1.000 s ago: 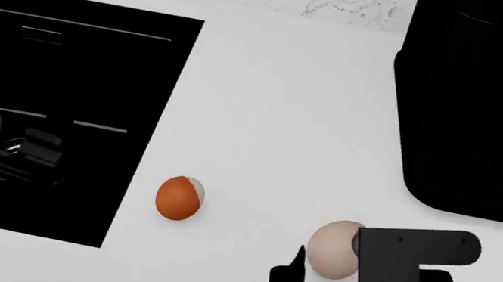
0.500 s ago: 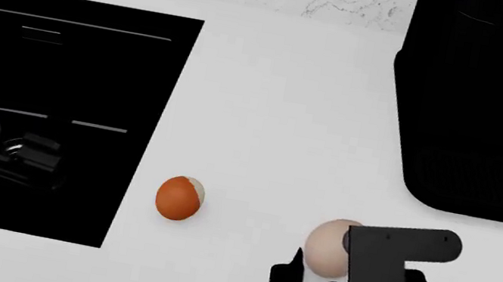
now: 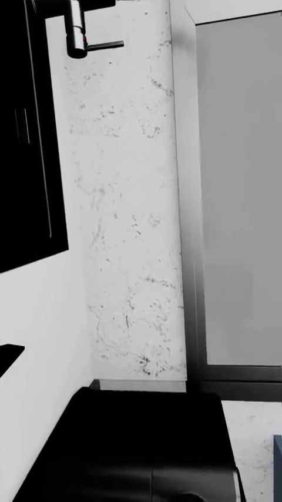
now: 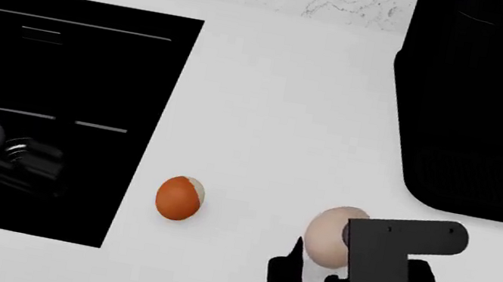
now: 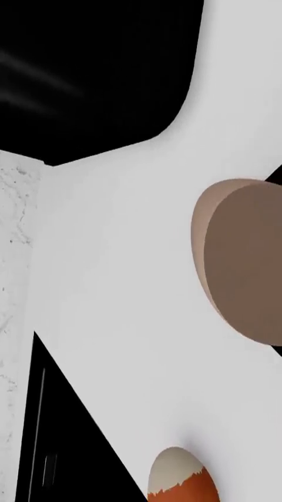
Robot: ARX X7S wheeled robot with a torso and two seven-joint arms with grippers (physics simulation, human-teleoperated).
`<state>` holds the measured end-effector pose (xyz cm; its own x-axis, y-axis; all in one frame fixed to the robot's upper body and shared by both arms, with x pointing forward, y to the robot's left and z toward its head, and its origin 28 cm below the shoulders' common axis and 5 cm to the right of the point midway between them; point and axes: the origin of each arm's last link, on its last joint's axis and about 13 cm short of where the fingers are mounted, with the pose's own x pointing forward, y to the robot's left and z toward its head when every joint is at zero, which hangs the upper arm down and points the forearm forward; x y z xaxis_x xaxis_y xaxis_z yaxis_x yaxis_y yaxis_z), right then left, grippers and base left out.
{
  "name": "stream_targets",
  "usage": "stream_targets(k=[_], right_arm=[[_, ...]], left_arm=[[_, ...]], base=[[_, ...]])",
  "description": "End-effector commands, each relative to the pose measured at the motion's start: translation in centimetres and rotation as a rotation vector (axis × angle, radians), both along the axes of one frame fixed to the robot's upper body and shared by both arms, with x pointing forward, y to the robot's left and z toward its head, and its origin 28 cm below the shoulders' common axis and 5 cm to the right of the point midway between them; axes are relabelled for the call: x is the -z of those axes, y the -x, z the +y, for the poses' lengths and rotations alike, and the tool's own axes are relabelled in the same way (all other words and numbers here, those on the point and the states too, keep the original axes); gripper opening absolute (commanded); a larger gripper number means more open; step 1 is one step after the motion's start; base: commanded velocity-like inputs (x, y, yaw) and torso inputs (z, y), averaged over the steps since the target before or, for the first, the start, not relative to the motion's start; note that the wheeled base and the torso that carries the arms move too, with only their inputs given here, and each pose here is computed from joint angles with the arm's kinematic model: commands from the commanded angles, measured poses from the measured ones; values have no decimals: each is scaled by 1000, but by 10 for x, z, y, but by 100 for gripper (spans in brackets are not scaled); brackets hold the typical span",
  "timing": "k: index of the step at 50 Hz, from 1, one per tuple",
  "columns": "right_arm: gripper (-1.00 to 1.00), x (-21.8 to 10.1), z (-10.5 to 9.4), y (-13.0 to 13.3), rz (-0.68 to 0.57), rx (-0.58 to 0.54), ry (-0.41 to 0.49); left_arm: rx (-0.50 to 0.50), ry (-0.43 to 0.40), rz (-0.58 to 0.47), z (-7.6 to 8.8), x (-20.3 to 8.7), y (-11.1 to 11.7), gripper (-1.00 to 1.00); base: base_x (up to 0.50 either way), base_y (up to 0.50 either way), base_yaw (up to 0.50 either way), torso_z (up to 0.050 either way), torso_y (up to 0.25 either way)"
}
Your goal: Place the eggs and milk next to the bowl.
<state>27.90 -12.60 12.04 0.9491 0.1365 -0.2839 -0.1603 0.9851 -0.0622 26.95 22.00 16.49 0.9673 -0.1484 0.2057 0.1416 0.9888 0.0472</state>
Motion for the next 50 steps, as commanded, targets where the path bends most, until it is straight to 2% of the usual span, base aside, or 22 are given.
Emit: stream_targets(k=[1, 17, 23, 27, 31, 50], right_arm=[[-100, -31, -4, 21, -111, 20, 58], [-100, -53, -16, 53, -285, 131, 119], [-100, -57, -19, 61, -304, 146, 85], [-100, -61, -23, 68, -331, 174, 64], [-100, -61, -24, 72, -329, 183, 61], [-100, -54, -23, 68, -310, 168, 65]], left_arm=[[38, -18, 25, -3, 4, 0, 100], [181, -70, 111, -17, 4, 0, 100], [256, -118, 158, -23, 4, 2, 100], [304, -118, 202, -26, 4, 1, 100], [332, -118, 222, -29, 4, 2, 100], [407, -217, 303, -36, 16, 2, 100]], base=[[0, 0, 0, 0, 0], [0, 0, 0, 0, 0], [0, 0, 0, 0, 0], [0, 0, 0, 0, 0], [0, 0, 0, 0, 0], [0, 0, 0, 0, 0]])
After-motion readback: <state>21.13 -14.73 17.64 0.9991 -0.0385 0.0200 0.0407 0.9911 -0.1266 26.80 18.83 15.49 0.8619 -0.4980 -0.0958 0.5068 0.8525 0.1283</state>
